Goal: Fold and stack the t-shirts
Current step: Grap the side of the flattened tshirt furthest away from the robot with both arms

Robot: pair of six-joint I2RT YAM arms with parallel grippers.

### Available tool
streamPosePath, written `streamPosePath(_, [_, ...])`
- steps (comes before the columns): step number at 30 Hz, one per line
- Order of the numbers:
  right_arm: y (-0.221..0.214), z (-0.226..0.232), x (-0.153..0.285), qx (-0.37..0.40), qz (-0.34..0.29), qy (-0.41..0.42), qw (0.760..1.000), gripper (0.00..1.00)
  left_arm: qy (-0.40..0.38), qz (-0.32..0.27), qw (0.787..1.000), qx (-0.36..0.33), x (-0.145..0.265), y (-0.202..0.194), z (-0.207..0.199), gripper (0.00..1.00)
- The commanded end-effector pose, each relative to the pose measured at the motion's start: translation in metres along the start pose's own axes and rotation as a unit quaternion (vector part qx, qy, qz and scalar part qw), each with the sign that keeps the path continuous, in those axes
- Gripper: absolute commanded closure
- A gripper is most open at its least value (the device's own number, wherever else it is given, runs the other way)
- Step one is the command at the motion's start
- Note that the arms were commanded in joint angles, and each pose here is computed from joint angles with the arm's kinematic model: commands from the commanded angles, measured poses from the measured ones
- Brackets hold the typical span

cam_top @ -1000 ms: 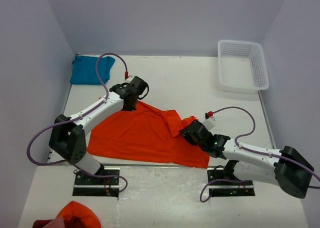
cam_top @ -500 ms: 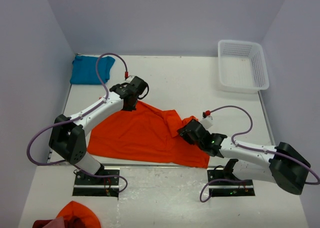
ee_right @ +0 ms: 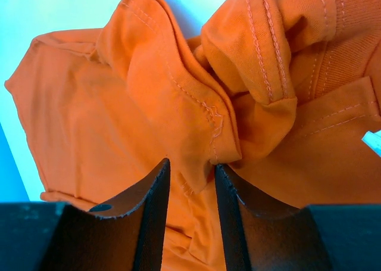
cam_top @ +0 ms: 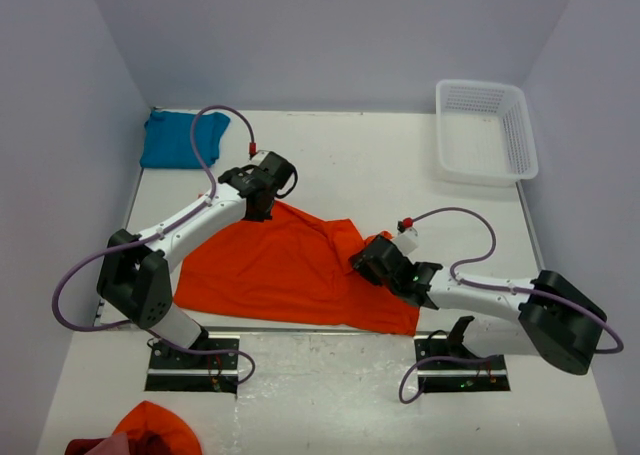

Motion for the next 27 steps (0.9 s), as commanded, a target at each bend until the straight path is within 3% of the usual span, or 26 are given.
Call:
streamPosePath(1, [0.009, 0.012, -0.005, -0.012, -0.023, 0.005, 1.000, 0.63, -0.016, -0.010, 1.000, -0.003, 0.007, 0.002, 0.002, 1.00])
streamPosePath(13, [0.011, -0.003, -0.014, -0.022, -0.037, -0.058, 0.997, 0.66, -0.023, -0.003, 1.000, -0.006, 0.006, -0.005, 0.002, 1.00])
streamPosePath(27, [0.030, -0.005, -0.007, -0.022, -0.061, -0.059, 0.996, 0.72, -0.030, 0.002, 1.000, -0.009, 0.005, -0.011, 0.000, 1.00])
Point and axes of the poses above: each gripper's point midway between its finger pads, its own x axis back along the fingers, its own z axis along the line the jaws close on, y = z × x, the point moved 7 cm from there along x, back along the fingers, and after that the axes turned 13 degrees about x, right-handed, at the moved point
